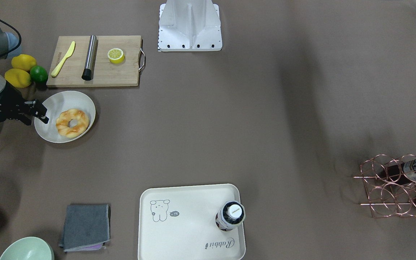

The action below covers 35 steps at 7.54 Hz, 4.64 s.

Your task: Place donut on tray

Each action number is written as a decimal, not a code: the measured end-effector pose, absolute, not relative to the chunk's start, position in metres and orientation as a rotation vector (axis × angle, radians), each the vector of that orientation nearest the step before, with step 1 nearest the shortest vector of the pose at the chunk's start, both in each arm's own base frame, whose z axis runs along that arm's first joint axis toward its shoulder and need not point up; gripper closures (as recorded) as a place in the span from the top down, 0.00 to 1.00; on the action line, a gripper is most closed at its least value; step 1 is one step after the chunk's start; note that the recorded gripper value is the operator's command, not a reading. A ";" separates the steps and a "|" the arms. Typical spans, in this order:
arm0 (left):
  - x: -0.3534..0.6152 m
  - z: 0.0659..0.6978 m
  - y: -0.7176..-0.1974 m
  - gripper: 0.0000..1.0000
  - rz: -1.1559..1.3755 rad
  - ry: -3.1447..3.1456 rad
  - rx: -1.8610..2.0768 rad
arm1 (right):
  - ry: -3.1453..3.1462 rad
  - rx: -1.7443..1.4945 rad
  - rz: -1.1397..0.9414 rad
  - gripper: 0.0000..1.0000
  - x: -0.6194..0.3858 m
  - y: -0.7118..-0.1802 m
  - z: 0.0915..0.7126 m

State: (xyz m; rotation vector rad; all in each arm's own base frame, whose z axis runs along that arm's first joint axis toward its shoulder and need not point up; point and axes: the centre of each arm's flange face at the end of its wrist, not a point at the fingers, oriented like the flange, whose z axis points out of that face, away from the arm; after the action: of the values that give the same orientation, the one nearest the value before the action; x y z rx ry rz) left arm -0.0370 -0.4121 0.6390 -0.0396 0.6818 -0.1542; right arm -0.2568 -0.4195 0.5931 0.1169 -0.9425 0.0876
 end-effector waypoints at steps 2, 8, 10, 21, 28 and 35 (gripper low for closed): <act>-0.037 0.639 -0.412 0.98 -0.154 0.682 -0.040 | -0.954 0.117 0.098 0.00 -0.257 -0.418 0.589; -0.020 0.639 -0.413 0.98 -0.119 0.680 -0.056 | -1.019 0.144 0.078 0.00 -0.258 -0.426 0.553; -0.020 0.639 -0.414 0.98 -0.118 0.680 -0.055 | -1.036 0.148 0.112 0.00 -0.266 -0.448 0.528; -0.016 0.638 -0.415 0.98 -0.109 0.681 -0.056 | -1.104 -0.019 0.744 0.00 -0.447 -0.613 0.290; -0.016 0.638 -0.414 0.98 -0.109 0.680 -0.057 | -0.967 0.032 0.851 0.38 -0.534 -0.669 0.276; -0.016 0.637 -0.415 0.98 -0.108 0.681 -0.055 | -1.014 0.065 0.699 1.00 -0.495 -0.648 0.285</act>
State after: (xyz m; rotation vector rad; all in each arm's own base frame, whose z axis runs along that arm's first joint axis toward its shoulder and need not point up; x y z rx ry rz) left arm -0.0158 -0.4148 0.6371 -0.0553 0.6813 -0.1085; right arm -0.4950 -0.6484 0.2855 0.0655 -1.0136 0.6986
